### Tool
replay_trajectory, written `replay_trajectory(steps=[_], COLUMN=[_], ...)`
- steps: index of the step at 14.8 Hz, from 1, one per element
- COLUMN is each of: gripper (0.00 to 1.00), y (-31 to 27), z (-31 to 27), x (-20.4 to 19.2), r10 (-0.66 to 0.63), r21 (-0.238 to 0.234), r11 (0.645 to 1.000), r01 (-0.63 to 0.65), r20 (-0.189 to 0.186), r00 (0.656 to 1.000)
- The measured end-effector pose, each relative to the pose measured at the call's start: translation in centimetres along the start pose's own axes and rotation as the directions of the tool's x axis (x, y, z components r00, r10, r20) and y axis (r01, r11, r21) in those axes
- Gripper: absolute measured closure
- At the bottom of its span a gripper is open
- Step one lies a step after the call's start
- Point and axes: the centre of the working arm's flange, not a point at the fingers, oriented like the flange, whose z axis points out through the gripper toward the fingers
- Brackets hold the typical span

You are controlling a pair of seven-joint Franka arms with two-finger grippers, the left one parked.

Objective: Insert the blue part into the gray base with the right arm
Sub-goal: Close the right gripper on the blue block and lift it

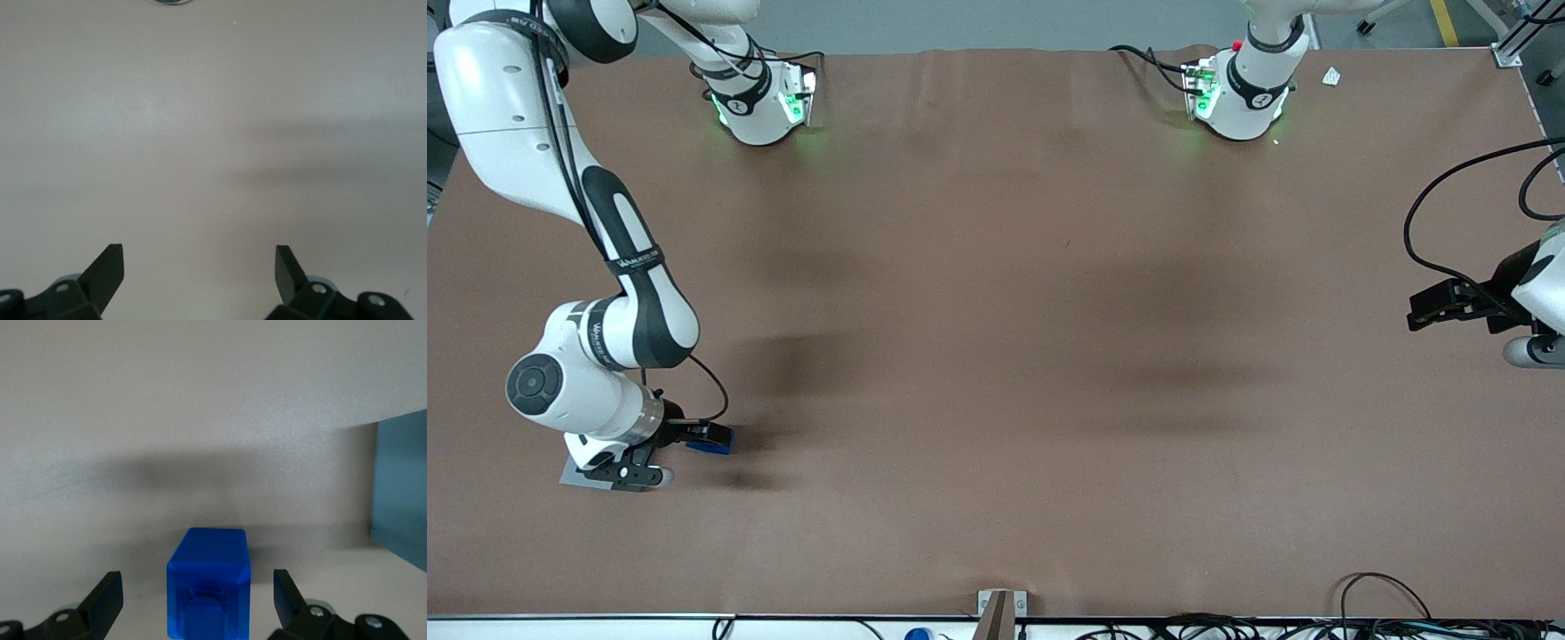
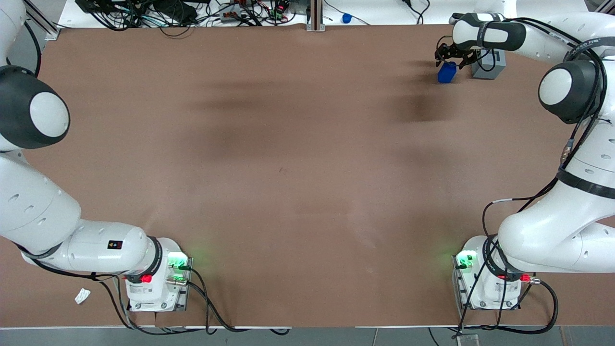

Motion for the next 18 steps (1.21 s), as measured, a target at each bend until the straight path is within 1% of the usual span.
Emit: replay_trajectory(steps=[1, 2, 4, 5, 6, 7, 8, 10, 13, 16, 18], gripper=[0.11, 0.11, 0.24, 0.25, 0.29, 0.29, 0.33, 0.33, 0.38, 0.39, 0.43], y=[0.07, 0.14, 0.31, 0.47, 0.65, 0.81, 0.93, 1.03, 1.04, 1.03, 1.03], z=[0.04, 0.02, -0.07, -0.09, -0.1, -0.09, -0.07, 0.0, 0.24, 0.6, 0.82], x=[0.01, 0.04, 0.12, 0.16, 0.18, 0.19, 0.19, 0.18, 0.11, 0.0, -0.06], r10=[0.001, 0.002, 0.005, 0.007, 0.012, 0.016, 0.021, 0.027, 0.029, 0.029, 0.029], r21=[-0.001, -0.001, -0.003, -0.005, -0.007, -0.009, -0.01, -0.01, -0.01, -0.01, -0.01], r11=[1.0, 1.0, 1.0, 1.0, 1.0, 1.0, 1.0, 1.0, 1.0, 1.0, 1.0], r01=[-0.001, -0.002, -0.005, -0.008, -0.012, -0.016, -0.021, -0.027, -0.029, -0.029, -0.029], r20=[0.0, -0.001, -0.003, -0.004, -0.004, -0.004, -0.004, -0.002, 0.004, 0.012, 0.015], r00=[1.0, 1.0, 1.0, 1.0, 1.0, 1.0, 1.0, 1.0, 1.0, 1.0, 0.999])
